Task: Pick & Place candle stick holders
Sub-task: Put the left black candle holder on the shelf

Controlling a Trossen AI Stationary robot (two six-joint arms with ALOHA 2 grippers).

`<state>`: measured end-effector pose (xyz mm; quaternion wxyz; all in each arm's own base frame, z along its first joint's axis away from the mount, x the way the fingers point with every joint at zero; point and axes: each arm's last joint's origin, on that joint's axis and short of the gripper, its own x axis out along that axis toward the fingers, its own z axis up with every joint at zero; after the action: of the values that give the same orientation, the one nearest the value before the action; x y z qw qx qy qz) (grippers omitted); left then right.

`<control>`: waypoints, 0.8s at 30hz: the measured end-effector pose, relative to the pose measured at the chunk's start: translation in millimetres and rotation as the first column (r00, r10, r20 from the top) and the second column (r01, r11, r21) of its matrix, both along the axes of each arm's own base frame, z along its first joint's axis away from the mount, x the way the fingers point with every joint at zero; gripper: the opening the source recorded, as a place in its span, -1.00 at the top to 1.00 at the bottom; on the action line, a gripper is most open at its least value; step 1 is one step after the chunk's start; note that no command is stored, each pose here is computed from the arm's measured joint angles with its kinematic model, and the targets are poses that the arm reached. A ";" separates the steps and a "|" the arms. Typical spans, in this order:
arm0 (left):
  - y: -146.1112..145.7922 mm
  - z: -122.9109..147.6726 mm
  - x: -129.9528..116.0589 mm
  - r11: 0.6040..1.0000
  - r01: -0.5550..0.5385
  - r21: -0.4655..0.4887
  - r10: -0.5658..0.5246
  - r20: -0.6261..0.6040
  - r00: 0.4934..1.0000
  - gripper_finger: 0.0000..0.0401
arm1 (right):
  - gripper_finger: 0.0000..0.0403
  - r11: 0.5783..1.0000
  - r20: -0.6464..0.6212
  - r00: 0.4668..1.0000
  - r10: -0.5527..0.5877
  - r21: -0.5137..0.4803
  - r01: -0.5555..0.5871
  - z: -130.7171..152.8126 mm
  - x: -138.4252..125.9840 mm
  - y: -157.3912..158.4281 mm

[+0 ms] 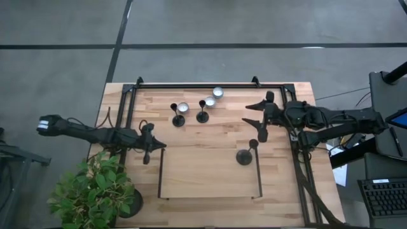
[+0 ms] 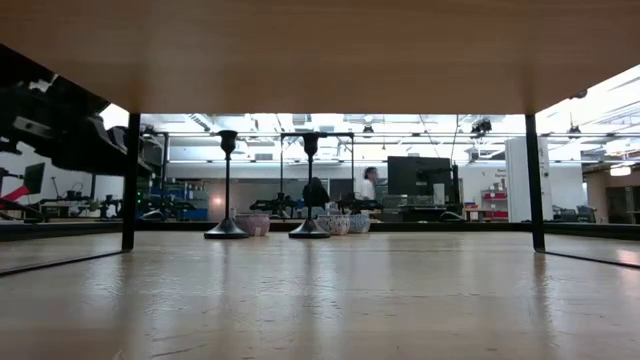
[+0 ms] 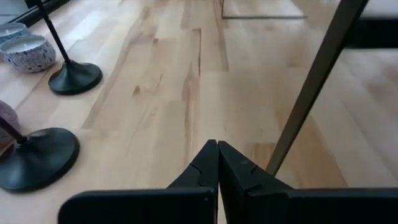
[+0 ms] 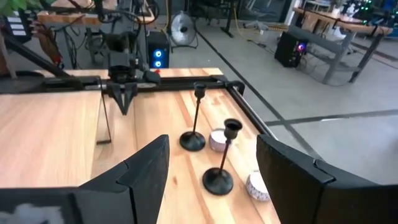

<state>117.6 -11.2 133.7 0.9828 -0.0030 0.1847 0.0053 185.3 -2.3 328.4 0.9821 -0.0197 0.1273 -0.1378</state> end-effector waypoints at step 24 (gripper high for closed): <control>16.7 38.8 5.8 0.824 -0.544 -0.158 0.560 0.371 0.741 1.00 | -0.14 1.000 0.038 0.999 -0.001 0.000 0.001 -6.1 3.3 0.1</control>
<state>123.4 5.6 172.5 0.9529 -0.0780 -0.0299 0.2916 188.6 -2.1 322.3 0.9842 -0.0172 0.1087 -0.1388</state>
